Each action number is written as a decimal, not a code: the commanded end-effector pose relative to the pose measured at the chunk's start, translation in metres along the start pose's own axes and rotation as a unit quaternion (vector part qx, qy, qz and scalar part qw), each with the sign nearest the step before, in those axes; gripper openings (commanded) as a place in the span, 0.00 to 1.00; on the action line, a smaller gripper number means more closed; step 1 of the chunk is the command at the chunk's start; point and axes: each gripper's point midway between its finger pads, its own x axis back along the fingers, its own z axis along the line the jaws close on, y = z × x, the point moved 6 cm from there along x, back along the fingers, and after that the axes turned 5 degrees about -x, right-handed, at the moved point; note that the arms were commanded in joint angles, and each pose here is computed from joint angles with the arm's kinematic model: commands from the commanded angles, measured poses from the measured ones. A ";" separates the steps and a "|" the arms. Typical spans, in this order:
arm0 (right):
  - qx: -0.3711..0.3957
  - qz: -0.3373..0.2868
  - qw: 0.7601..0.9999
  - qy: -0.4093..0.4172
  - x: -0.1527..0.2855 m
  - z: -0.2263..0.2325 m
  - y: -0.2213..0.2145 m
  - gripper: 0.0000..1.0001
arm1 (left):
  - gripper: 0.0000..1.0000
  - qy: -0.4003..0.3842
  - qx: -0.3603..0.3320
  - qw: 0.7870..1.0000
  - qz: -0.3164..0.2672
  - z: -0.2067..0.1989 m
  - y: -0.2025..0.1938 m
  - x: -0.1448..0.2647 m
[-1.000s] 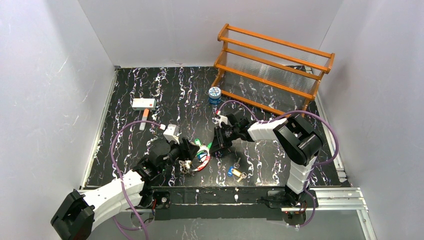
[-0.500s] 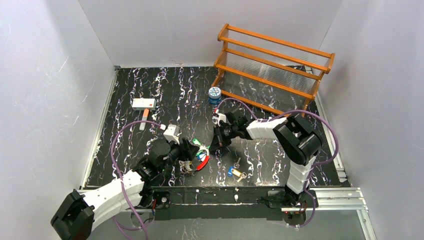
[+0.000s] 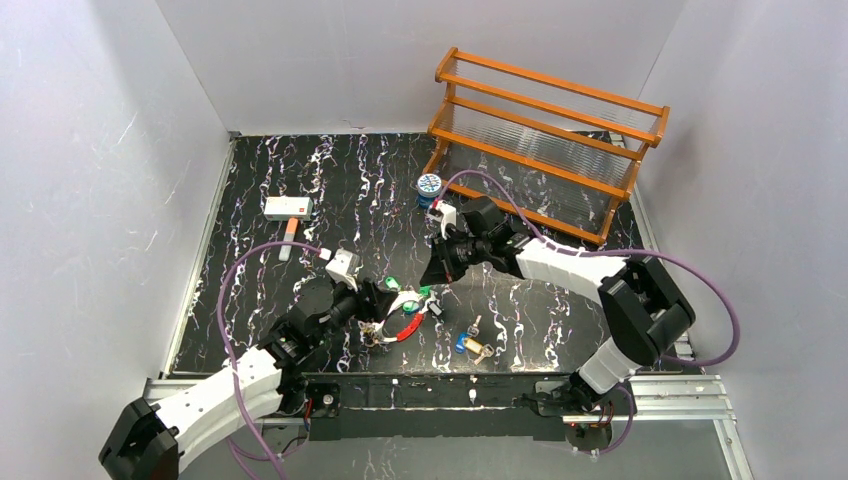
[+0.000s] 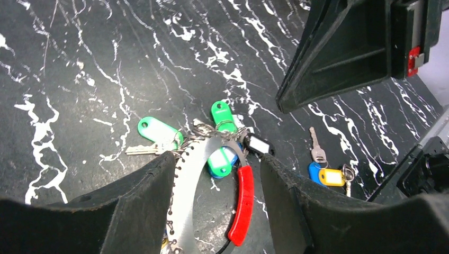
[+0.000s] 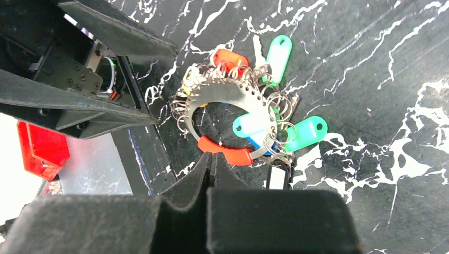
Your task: Put the keys on the keyring
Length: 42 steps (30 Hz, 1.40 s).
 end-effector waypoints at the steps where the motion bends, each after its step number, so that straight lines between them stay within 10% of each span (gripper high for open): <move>1: 0.073 -0.033 0.997 0.015 0.014 0.020 0.020 0.01 | 0.57 -0.050 -0.035 0.997 -0.039 -0.012 0.021 0.002; 11: 0.033 -0.004 0.999 -0.037 0.005 -0.003 0.005 0.12 | 0.58 -0.087 -0.045 0.994 -0.048 -0.021 0.023 0.003; 25: 0.068 0.023 0.991 -0.114 -0.023 -0.024 -0.018 0.63 | 0.59 -0.068 -0.028 0.997 -0.033 -0.015 0.013 0.001; 42: 0.087 0.028 0.981 -0.171 -0.046 -0.020 -0.003 0.04 | 0.59 -0.065 -0.021 0.997 -0.030 -0.014 0.011 0.000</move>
